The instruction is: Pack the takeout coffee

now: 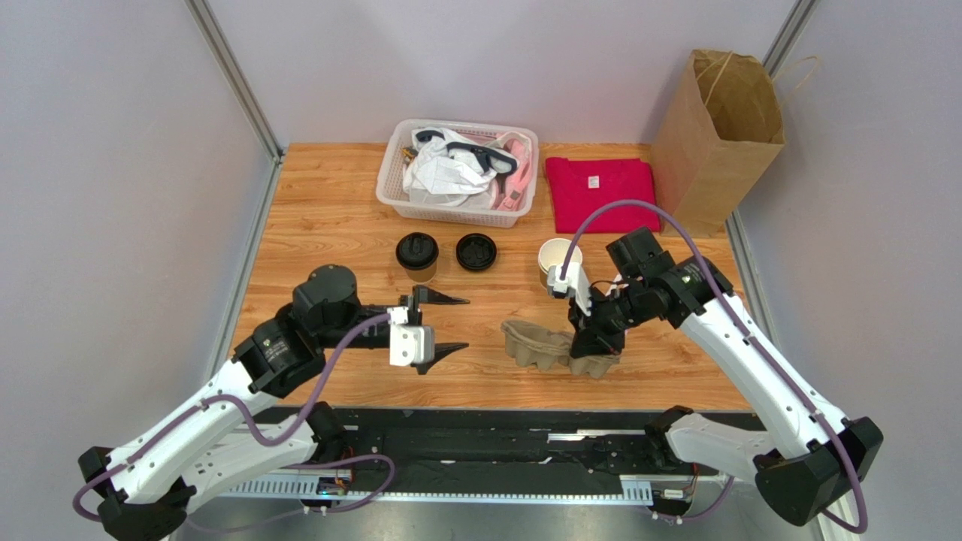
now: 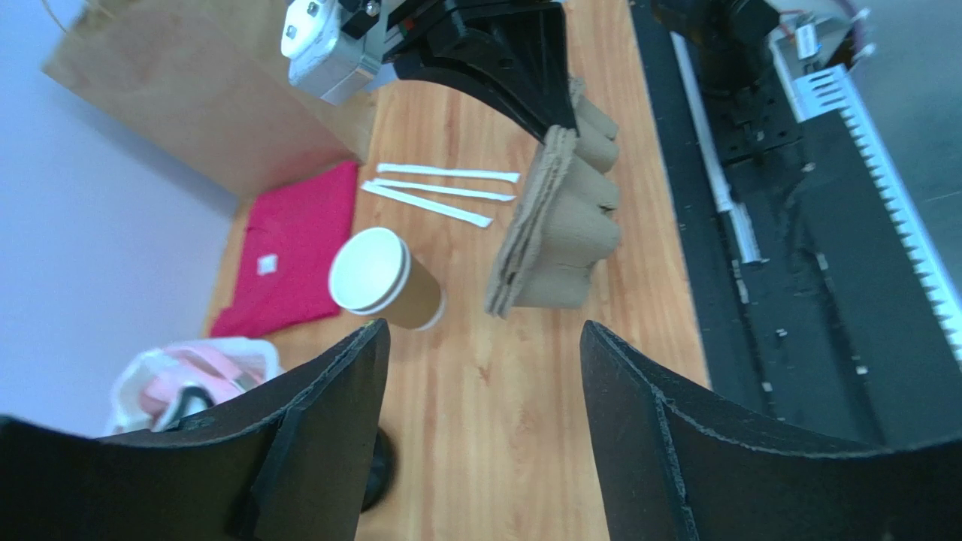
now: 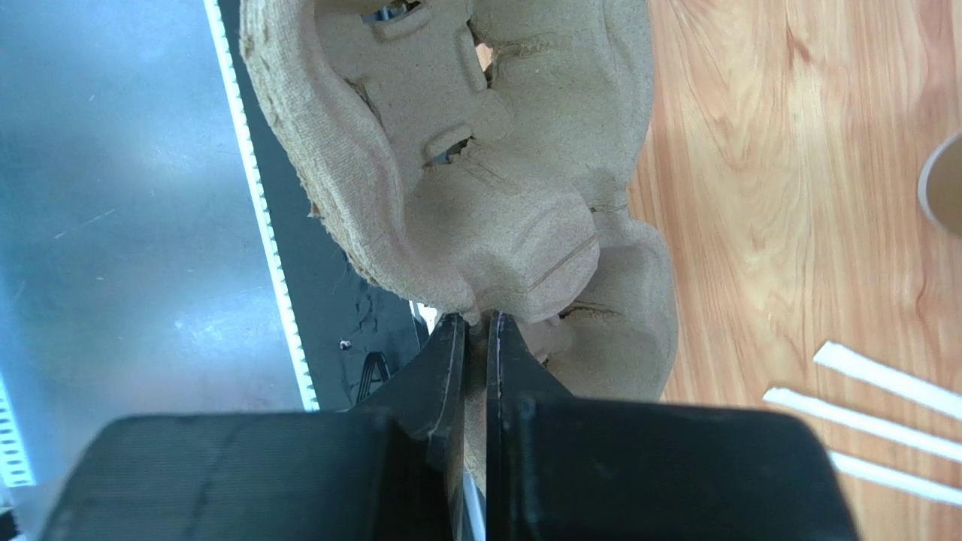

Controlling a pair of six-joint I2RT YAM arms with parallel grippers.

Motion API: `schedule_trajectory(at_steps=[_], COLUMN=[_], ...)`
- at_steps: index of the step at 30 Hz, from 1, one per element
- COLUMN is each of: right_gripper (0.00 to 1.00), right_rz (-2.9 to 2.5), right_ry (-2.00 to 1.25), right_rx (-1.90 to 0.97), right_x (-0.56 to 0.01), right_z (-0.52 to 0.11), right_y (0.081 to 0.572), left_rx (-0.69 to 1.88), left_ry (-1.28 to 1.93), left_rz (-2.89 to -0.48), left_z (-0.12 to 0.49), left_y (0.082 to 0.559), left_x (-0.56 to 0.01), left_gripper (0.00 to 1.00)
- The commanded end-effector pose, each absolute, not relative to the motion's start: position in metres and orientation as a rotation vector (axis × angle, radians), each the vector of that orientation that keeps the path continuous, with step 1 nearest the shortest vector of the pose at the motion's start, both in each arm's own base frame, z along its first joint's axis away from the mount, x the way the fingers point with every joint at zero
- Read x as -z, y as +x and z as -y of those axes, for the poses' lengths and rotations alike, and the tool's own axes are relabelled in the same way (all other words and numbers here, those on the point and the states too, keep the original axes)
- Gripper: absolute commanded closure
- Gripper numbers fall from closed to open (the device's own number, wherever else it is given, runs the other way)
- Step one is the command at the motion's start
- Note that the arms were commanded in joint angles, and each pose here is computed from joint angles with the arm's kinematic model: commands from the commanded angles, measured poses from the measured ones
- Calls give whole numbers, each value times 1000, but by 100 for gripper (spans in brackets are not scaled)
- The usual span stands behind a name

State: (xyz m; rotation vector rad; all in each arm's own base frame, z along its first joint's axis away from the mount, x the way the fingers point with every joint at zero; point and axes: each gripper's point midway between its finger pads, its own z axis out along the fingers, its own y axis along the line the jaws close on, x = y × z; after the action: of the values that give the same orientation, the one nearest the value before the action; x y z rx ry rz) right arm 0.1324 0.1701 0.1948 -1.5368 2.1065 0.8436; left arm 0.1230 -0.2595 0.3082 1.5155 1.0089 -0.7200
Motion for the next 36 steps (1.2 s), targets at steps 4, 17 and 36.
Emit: schedule_trajectory(at_steps=[4, 17, 36], right_gripper=[100, 100, 100], right_rz=[-1813, -1675, -1637], right_ry=[-1618, -1695, -1743], right_rx=[-797, -692, -669], right_x=[-213, -222, -223], right_z=[-194, -197, -202], right_y=[130, 128, 127], left_rx=[482, 576, 618], left_ry=[1549, 1683, 1762], left_rz=[-686, -608, -621], left_z=[281, 300, 313], left_y=[125, 96, 91], left_x=[-327, -303, -284], left_gripper=[40, 69, 78])
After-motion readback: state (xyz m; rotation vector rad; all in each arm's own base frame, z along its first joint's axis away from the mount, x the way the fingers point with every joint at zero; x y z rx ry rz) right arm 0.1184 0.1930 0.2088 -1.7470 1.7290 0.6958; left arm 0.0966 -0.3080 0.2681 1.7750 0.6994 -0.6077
